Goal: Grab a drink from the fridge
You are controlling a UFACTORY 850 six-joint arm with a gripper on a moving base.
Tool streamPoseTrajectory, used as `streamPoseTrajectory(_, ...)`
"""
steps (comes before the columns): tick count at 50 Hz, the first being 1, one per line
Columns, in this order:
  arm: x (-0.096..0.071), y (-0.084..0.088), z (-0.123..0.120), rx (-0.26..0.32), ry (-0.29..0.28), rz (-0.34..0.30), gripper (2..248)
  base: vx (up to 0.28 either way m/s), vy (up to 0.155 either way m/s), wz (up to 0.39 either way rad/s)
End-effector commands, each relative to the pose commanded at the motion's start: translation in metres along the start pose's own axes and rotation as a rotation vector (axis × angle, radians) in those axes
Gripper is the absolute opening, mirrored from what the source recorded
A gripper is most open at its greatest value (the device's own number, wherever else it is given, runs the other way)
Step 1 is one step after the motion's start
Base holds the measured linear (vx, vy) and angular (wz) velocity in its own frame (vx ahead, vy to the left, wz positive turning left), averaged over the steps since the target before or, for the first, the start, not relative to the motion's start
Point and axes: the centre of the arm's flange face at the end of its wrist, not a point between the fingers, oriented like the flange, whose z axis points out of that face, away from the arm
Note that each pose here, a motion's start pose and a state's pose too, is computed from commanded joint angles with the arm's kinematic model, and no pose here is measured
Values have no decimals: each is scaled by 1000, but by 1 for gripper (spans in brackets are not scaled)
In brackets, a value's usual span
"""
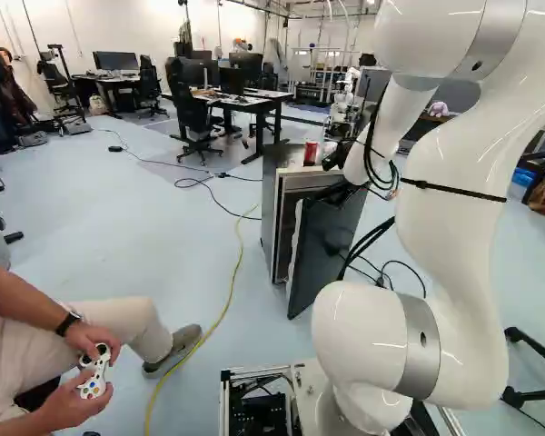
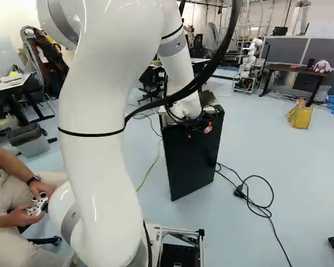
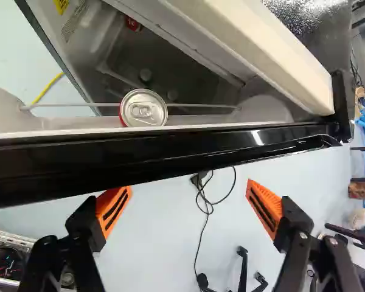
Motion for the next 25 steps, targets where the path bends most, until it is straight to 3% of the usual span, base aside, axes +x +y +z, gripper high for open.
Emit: streamPoseTrajectory(25, 15, -2, 6, 4, 14, -20, 247, 0, 0, 0)
